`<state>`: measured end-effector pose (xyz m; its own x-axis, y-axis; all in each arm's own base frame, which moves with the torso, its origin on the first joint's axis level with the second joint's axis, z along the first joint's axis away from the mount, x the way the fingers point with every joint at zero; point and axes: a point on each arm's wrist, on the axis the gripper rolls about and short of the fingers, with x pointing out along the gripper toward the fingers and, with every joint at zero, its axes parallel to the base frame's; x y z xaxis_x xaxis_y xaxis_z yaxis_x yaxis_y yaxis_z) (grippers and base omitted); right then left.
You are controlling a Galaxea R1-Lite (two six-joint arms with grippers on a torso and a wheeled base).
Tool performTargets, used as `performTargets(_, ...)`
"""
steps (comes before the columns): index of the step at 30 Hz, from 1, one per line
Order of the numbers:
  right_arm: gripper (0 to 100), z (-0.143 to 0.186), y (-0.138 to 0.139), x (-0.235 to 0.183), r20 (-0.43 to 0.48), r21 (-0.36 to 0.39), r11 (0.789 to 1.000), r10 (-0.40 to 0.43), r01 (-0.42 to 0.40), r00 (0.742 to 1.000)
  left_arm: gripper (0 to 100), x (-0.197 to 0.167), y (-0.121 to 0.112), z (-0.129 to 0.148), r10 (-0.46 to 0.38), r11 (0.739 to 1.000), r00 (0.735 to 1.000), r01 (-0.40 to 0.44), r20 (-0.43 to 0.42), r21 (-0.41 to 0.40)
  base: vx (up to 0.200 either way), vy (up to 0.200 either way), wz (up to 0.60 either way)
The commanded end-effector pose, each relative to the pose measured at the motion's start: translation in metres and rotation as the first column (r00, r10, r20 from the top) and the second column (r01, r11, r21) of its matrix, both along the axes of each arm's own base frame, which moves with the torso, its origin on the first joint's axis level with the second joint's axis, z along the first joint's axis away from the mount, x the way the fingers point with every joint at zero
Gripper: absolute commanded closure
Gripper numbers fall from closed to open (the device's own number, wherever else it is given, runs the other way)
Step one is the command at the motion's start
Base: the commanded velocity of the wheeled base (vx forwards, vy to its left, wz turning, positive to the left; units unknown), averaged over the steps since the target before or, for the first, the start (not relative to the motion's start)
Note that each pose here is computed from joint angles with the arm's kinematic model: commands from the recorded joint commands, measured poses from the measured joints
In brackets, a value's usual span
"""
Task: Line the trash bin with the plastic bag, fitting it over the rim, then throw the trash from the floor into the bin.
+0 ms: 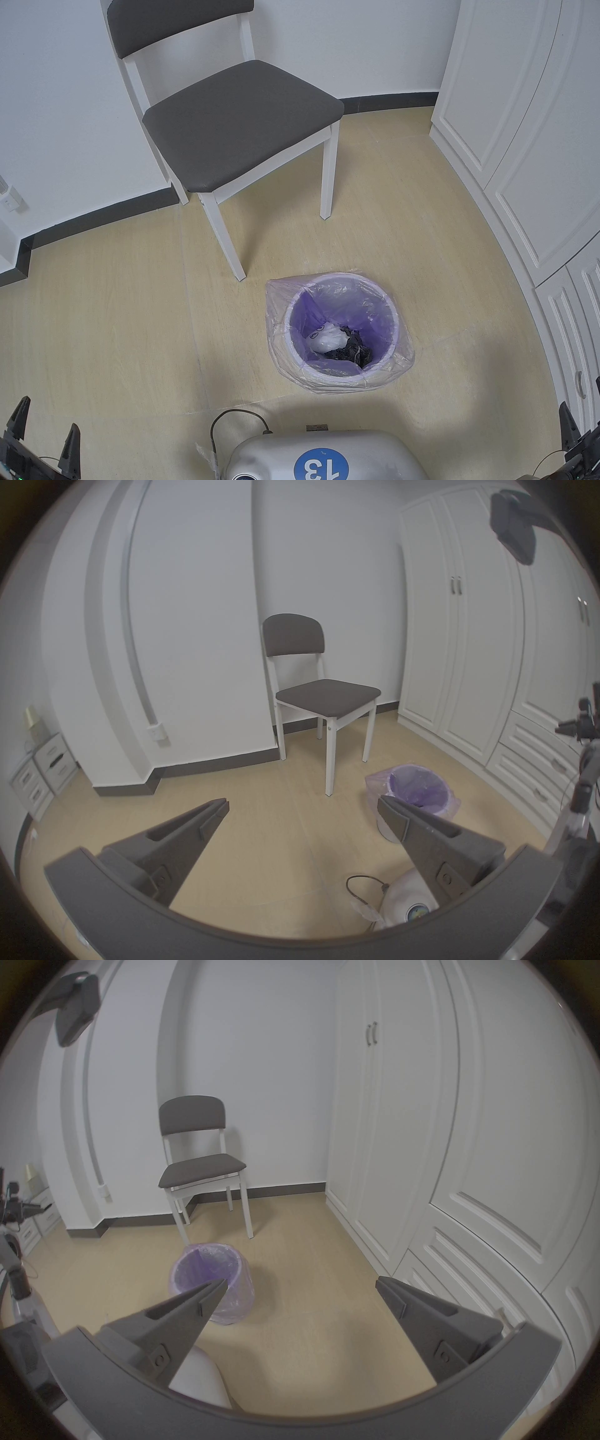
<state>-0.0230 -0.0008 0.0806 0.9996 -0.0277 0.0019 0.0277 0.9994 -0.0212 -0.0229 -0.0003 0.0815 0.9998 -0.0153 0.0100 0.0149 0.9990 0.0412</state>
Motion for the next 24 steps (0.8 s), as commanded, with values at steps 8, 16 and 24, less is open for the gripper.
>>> performTargets(8, 0, -0.0043, -0.0006, 0.0005, -0.001, 0.079, 0.996, -0.031, 0.031, 1.0, 0, 0.0004, 0.0009, -0.0052, 0.036, 0.994, 0.999, -0.036, -0.007, -0.102, 0.0, 0.0, 0.0)
performTargets(16, 0, -0.0046, -0.0005, 0.0005, 0.0, 0.066, 0.998, -0.023, 0.023, 1.0, 0, 0.0003, 0.0008, -0.0054, 0.03, 0.998, 1.0, -0.03, -0.006, -0.05, 0.0, 0.0, 0.0)
performTargets(24, 0, -0.0043, -0.001, 0.0005, 0.003, 0.069, 0.997, -0.044, 0.044, 0.999, 0, 0.0003, 0.0004, -0.0055, 0.02, 0.999, 1.0, -0.02, -0.008, -0.038, 0.0, 0.0, 0.0)
